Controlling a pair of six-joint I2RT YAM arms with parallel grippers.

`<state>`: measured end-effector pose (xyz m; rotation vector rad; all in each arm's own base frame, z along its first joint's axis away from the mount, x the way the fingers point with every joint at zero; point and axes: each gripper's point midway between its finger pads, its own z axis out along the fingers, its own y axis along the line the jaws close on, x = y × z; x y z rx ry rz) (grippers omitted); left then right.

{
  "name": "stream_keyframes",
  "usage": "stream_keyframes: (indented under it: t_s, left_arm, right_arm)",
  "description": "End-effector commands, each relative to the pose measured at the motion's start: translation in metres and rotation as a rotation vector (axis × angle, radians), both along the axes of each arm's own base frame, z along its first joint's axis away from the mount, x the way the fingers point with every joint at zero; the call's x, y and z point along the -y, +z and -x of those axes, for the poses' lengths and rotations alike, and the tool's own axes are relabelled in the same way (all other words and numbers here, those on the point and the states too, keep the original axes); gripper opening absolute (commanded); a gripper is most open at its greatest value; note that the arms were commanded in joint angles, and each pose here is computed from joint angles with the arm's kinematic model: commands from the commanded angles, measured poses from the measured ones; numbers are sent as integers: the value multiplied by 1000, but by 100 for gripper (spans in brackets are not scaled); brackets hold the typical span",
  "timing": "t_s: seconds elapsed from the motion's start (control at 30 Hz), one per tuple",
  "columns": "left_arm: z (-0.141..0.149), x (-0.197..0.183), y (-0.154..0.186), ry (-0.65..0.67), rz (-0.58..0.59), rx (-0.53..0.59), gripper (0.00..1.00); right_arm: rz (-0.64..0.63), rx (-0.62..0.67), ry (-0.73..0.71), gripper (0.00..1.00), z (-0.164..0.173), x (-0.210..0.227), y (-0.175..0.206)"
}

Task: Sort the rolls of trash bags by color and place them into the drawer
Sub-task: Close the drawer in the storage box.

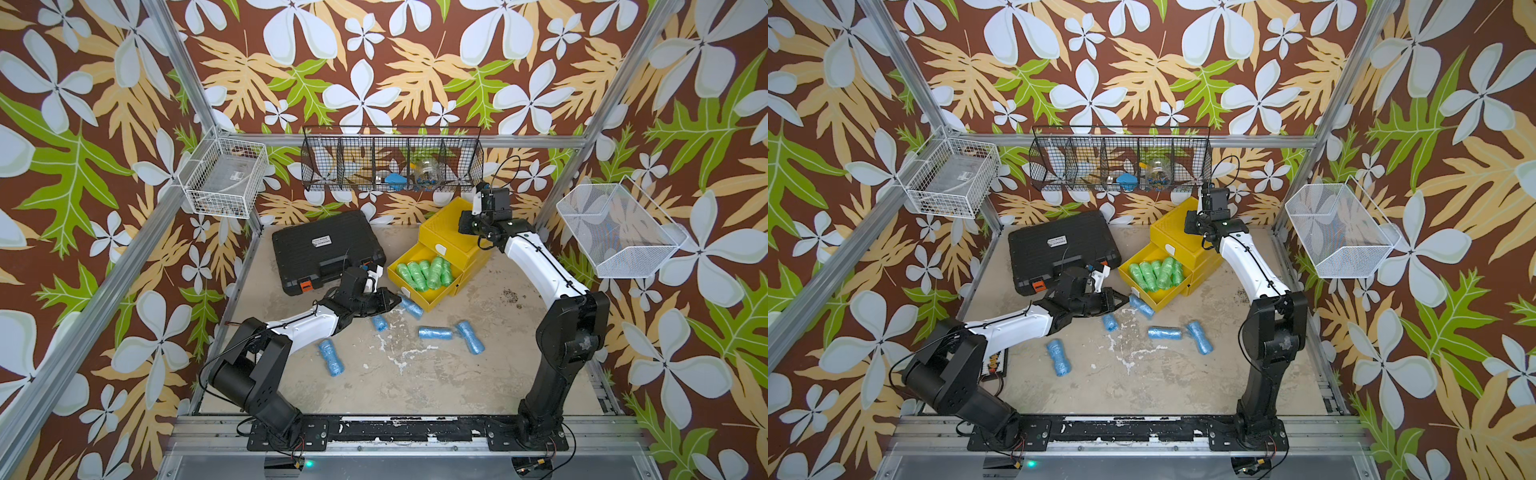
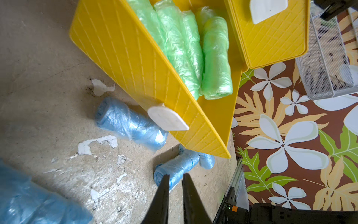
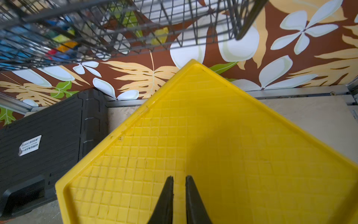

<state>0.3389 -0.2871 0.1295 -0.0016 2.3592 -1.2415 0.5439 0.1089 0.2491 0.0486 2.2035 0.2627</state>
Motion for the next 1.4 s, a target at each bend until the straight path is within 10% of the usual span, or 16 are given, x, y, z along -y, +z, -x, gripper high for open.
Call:
stream_keyframes:
  t_s: [0.0,1.37]
  left_arm:
    - [-7,6,4,-11,13,25,18]
    - [-95,100,22,-27,141,38,18]
  right_arm:
    - [-5,1,-1,16,1,0,-5]
    - [3,-177,20,16,40,2,-100]
